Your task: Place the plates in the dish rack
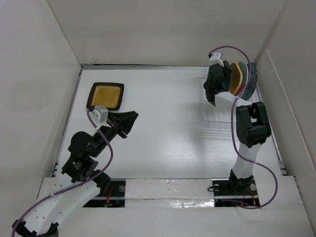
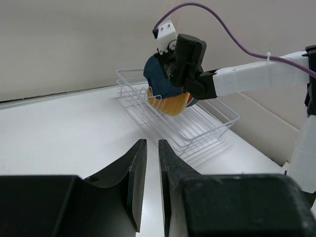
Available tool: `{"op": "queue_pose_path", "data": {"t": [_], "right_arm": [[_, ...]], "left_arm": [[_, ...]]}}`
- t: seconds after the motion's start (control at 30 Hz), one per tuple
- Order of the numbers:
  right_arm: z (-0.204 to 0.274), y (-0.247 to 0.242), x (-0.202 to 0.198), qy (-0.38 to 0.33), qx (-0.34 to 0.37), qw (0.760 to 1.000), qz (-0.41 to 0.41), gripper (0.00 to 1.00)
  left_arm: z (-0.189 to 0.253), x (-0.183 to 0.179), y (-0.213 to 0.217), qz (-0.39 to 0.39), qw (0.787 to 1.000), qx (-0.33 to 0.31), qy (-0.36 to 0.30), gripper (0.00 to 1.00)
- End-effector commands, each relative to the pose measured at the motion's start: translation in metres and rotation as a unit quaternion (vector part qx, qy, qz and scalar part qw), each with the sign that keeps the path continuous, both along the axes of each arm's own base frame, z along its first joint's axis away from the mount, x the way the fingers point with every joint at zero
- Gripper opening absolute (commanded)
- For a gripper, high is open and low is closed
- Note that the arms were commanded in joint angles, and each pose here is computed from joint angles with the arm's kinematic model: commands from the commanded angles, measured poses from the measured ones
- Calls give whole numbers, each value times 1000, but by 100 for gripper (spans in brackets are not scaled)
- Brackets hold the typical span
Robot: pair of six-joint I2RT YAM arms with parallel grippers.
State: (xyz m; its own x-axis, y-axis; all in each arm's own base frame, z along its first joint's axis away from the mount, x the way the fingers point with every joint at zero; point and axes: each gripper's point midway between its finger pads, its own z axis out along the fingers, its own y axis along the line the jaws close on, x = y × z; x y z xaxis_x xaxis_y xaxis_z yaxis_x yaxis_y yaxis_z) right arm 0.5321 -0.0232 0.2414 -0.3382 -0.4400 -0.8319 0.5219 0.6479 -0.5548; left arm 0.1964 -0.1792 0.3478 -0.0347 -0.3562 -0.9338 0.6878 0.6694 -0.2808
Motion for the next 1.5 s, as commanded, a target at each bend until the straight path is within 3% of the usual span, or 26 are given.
{"op": "queue_pose_path", "data": {"t": [0.0,0.4,0.7,0.9,1.2,1.37,1.47], "right_arm": [[32,6,2,-102,40,994,2,0],[-25,13,-7,-102,61,993,-22,0],[-48,24,-6,-76,37,996,-30,0],[-50,21,1,-62,84,994,-12,0],[-81,20,-5,38,159,986,15,0],[-84,21,-17,40,157,987,12,0],[-77,22,-20,31,156,987,7,15]], "left_arm": [[15,-2,0,-3,1000,-15,-20,13],[16,-2,0,-1,1000,-15,-21,13],[15,-2,-1,-3,1000,-14,-19,13],[14,-1,-1,-3,1000,-14,-18,13],[15,-3,-3,-12,1000,-18,-17,13],[13,-3,-3,-12,1000,-16,-15,13],[16,-4,-3,-12,1000,-19,-18,13]]}}
